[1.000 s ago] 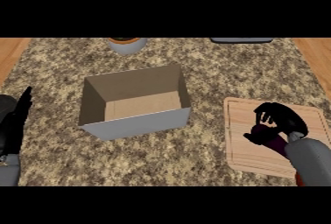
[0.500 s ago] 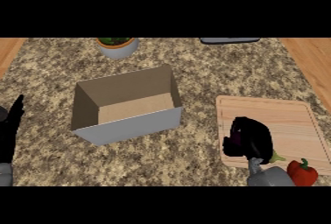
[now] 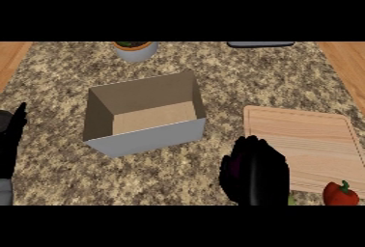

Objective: Pick the eggplant from the cutting board and place it in the cardboard box

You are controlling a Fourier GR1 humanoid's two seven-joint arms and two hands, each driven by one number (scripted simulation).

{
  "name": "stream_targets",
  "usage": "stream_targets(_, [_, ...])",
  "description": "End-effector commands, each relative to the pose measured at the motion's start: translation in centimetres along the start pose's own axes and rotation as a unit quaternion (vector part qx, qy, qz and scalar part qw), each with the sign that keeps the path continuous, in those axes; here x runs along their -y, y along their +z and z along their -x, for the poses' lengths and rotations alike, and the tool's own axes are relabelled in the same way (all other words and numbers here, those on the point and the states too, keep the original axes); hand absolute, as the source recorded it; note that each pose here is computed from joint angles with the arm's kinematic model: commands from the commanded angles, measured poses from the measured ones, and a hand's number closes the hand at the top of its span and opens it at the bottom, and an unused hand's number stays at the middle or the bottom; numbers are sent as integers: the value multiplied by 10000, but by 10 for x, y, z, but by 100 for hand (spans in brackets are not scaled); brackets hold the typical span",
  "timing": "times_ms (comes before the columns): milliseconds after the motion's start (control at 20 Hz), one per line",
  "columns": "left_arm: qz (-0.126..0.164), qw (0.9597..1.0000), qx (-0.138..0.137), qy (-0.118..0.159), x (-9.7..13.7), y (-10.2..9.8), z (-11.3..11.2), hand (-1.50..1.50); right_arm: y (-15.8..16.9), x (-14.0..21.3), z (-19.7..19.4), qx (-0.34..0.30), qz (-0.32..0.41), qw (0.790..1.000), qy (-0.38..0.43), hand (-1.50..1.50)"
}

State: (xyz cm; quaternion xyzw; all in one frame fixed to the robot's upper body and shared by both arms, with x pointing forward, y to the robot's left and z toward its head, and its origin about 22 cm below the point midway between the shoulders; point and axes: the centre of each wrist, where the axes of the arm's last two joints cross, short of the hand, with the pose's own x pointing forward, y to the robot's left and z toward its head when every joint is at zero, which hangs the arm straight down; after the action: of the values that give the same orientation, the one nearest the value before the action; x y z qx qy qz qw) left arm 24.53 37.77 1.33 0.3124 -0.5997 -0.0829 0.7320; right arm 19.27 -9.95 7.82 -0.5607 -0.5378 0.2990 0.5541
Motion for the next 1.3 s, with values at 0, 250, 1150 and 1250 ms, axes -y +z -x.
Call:
stream_targets(0, [57, 9999, 150, 49, 17, -4, -5, 0, 41, 44, -40, 75, 502, 9987, -46, 150])
stream_targets(250, [174, 9994, 310, 31, 17, -6, -16, 0, 39, 59, -72, 314, 470, 9973, -471, 150])
stream_targets(1150, [329, 9985, 435, 53, 15, -19, -32, 0, -110, 47, -124, -453, 160, 9816, -1846, 150])
stream_targets(1250, [414, 9980, 477, 93, 30, -20, -37, 0, -121, 41, -132, -523, 51, 9811, -1863, 150])
